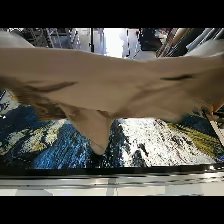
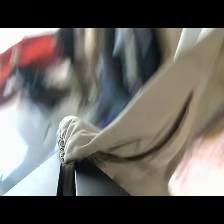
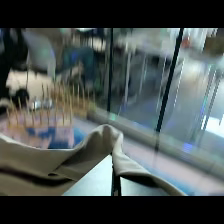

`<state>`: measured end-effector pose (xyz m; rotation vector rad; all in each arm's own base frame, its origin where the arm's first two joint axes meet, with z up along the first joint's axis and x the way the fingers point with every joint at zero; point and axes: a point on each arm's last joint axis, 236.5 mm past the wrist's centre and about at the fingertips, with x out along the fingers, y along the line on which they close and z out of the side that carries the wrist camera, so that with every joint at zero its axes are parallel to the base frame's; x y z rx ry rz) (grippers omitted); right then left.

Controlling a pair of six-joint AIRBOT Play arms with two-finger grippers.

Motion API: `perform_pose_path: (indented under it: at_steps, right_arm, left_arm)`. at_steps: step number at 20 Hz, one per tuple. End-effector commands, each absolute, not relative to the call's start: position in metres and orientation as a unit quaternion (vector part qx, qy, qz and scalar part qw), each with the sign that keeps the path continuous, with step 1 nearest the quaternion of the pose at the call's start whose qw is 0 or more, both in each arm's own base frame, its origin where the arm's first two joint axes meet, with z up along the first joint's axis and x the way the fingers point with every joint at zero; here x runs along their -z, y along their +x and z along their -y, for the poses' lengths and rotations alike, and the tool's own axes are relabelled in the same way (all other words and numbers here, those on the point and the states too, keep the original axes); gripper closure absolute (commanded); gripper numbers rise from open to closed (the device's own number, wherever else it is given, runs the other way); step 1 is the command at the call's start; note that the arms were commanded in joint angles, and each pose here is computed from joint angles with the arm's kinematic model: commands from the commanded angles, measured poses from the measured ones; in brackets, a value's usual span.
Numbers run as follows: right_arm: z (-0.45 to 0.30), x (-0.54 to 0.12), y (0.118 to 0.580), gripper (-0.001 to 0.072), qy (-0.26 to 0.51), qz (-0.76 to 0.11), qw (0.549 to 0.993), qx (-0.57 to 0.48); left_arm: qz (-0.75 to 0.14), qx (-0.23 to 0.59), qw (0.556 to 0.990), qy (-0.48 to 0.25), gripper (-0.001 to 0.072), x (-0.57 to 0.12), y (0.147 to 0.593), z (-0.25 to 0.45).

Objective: Fold the clothes and pants, and hang the long-sleeved shirts on hangers.

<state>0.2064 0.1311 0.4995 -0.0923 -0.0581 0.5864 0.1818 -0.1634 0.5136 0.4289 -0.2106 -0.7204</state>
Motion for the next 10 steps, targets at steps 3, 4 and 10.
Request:
perform_pose_path:
  at_steps: [3,4,10]
  right_arm:
    - [-0.102,-0.588,0.168,0.0701,-0.115,0.185,0.955,-0.203]
    - [-0.092,-0.591,0.192,0.0701,-0.118,0.183,0.959,-0.181]
    - [-0.089,-0.459,0.439,0.0700,-0.079,-0.015,0.976,-0.200]
  left_arm:
    - [0.156,0.401,0.895,0.114,0.0689,-0.555,0.152,0.180]
    - [0.139,0.385,0.906,0.110,0.0689,-0.550,0.174,0.179]
    - [-0.064,0.296,0.945,0.121,0.0689,-0.432,0.360,0.198]
